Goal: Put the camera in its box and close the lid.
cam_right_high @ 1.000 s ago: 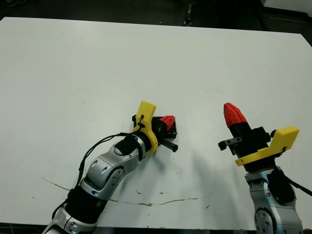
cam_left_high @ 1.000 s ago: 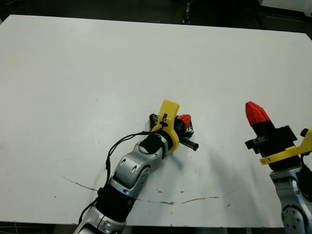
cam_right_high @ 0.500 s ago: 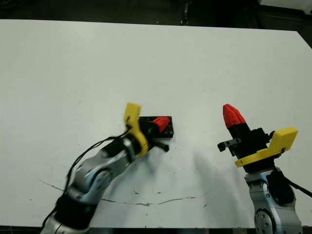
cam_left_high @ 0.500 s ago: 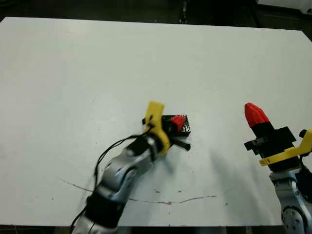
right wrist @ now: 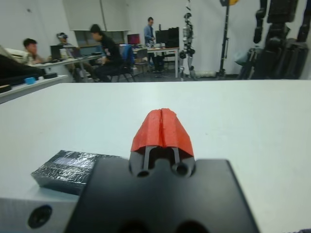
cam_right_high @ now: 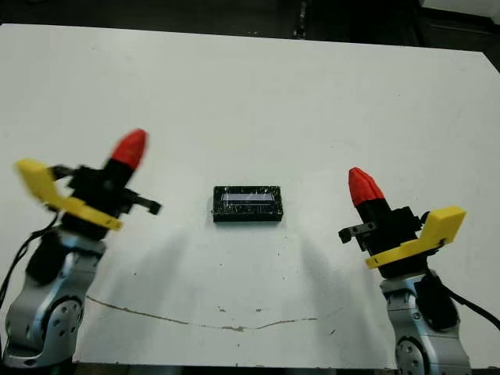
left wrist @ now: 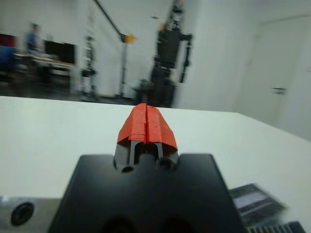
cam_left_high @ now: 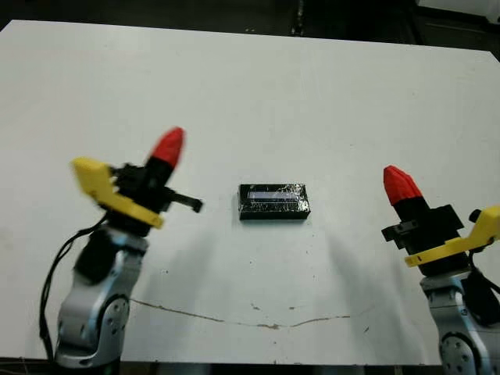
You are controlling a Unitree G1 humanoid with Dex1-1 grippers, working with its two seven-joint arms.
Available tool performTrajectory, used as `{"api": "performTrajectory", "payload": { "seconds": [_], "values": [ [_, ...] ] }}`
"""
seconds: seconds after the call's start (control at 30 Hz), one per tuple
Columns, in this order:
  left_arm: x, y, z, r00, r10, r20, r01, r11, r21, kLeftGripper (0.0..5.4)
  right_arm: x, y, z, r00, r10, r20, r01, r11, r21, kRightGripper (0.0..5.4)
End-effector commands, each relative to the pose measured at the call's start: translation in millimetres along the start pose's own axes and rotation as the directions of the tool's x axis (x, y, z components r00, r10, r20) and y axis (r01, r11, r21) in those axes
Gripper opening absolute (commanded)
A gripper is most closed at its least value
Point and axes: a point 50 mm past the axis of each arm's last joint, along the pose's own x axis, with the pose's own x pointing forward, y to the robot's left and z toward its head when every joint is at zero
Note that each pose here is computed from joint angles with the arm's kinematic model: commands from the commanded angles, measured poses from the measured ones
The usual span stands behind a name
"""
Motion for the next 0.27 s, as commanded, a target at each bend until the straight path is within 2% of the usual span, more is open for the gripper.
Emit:
{"api": "performTrajectory", "payload": {
  "seconds": [0.03, 0.27],
  "values": [
    [-12.5, 7.1, -12.3, 0.997, 0.071, -0.001, -0.071, 0.995, 0.067, 0.02, 0.5, -0.1, -6.3, 0.999, -0.047, -0.013, 0.047, 0.999, -0.008, 0.0],
    [-17.8, 2.0, -19.8, 0.995, 0.094, 0.019, -0.095, 0.993, 0.074, 0.02, 2.5, 3.3, -10.5, 0.997, -0.071, -0.015, 0.071, 0.997, -0.006, 0.0]
  ]
}}
